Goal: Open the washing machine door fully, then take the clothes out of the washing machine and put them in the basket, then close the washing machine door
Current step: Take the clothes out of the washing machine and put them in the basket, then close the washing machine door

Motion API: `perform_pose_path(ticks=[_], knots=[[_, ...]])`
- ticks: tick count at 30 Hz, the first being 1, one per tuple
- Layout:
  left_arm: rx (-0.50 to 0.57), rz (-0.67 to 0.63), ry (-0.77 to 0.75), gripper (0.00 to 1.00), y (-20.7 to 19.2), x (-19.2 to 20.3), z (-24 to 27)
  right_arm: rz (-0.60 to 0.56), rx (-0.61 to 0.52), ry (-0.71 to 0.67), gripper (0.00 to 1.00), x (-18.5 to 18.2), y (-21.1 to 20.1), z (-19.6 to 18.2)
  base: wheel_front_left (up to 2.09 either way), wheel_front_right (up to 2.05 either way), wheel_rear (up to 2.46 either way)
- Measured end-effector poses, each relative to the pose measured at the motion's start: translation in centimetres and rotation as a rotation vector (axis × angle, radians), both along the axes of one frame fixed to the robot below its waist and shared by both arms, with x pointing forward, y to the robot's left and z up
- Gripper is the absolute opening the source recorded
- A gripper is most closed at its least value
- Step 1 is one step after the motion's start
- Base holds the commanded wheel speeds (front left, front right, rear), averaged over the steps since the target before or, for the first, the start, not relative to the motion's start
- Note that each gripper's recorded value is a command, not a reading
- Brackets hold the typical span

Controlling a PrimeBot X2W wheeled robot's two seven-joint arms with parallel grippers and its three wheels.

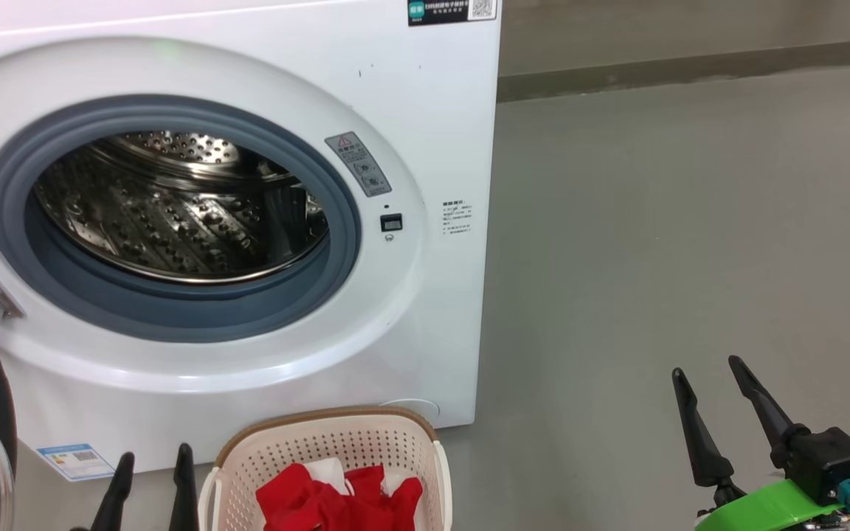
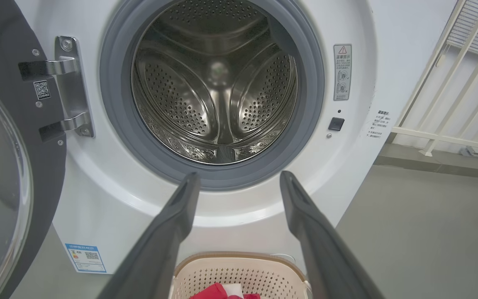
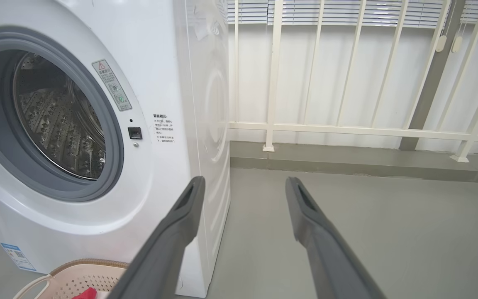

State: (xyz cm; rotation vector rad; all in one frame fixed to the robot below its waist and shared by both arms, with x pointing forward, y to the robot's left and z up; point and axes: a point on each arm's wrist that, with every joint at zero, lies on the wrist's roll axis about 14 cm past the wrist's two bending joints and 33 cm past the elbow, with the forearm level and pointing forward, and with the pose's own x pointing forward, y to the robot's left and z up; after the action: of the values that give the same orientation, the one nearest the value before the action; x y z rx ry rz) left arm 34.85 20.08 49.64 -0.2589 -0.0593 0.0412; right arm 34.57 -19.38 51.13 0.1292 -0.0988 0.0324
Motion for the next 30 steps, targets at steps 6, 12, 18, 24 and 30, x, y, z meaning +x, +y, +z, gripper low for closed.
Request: perform_pose_path(ticks=[6, 12, 18, 24, 30], knots=[[0.021, 0.003, 0.001, 1.0, 0.07, -0.7, 0.0, -0.006, 0.0, -0.011, 1.0, -0.37, -0.17, 0.31, 0.0, 0.0, 0.0], [0.032, 0.003, -0.007, 1.0, 0.09, -0.6, 0.28, -0.009, 0.006, -0.004, 1.0, -0.57, -0.14, 0.07, 0.0, 0.0, 0.0], [0.041, 0.006, -0.008, 1.0, 0.14, -0.6, 0.33, -0.01, 0.006, -0.004, 1.0, -0.59, -0.16, 0.07, -0.01, 0.01, 0.0], [0.056, 0.015, -0.004, 1.0, 0.22, -0.57, 0.31, -0.012, 0.006, -0.002, 1.0, -0.62, -0.23, -0.01, -0.53, 0.53, 0.0], [0.059, 0.011, -0.008, 1.0, 0.09, -0.47, 0.42, -0.014, 0.006, 0.001, 1.0, -0.66, -0.28, -0.1, -1.35, 1.35, 0.0]])
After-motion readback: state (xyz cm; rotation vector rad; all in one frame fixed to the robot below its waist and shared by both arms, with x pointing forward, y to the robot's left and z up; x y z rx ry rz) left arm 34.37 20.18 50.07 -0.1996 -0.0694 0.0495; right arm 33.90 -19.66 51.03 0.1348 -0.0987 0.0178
